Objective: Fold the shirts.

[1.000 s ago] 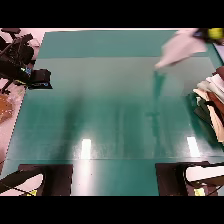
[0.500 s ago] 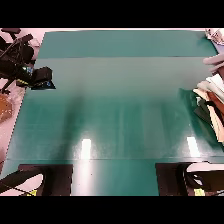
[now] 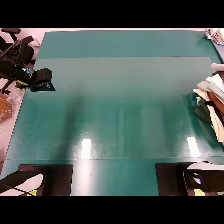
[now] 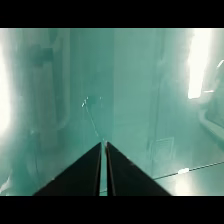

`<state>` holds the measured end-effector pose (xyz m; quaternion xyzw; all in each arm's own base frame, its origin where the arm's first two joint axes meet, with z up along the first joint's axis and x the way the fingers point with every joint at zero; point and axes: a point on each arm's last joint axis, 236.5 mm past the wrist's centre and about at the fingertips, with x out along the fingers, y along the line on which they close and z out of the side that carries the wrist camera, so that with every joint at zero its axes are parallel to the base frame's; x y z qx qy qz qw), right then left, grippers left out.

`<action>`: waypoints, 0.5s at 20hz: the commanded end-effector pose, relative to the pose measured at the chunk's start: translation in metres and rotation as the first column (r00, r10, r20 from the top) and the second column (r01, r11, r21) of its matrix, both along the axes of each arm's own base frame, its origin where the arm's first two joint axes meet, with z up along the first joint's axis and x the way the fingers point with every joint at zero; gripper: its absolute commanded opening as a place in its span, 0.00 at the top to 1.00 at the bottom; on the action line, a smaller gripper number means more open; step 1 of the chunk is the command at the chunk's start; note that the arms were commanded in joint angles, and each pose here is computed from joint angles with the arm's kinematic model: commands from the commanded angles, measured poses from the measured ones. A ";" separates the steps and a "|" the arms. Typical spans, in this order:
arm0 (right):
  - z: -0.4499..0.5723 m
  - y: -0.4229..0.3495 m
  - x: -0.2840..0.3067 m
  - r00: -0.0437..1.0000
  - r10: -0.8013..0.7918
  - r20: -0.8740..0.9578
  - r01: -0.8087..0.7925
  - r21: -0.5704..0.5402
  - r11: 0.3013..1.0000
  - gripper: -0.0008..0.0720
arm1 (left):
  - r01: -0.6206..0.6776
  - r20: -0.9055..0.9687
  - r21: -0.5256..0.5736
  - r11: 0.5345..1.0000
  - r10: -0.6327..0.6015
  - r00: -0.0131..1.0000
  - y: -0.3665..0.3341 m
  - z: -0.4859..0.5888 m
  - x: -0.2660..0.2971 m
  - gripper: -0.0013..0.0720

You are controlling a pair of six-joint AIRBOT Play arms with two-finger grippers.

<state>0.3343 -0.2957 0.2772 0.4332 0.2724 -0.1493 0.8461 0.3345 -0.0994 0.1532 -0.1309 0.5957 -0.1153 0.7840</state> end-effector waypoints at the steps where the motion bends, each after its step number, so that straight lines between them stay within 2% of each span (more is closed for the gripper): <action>1: -0.024 -0.001 -0.041 0.990 -0.047 -0.136 0.056 0.066 0.996 0.97 | 0.002 -0.006 0.001 1.000 -0.002 1.000 0.000 0.000 -0.002 0.90; 7: -0.103 -0.002 -0.113 0.876 -0.093 -0.472 0.174 0.131 0.976 0.97 | 0.010 -0.031 0.005 1.000 -0.010 0.999 0.001 -0.002 -0.008 0.90; 9: -0.118 -0.012 -0.135 0.815 -0.147 -0.561 0.235 0.087 0.968 0.96 | 0.007 -0.010 0.004 1.000 -0.007 1.000 0.001 0.002 -0.007 0.90; 10: -0.125 -0.021 -0.152 0.759 -0.190 -0.623 0.270 0.035 0.962 0.91 | 0.002 0.026 0.000 1.000 -0.002 1.000 0.001 0.009 -0.004 0.90</action>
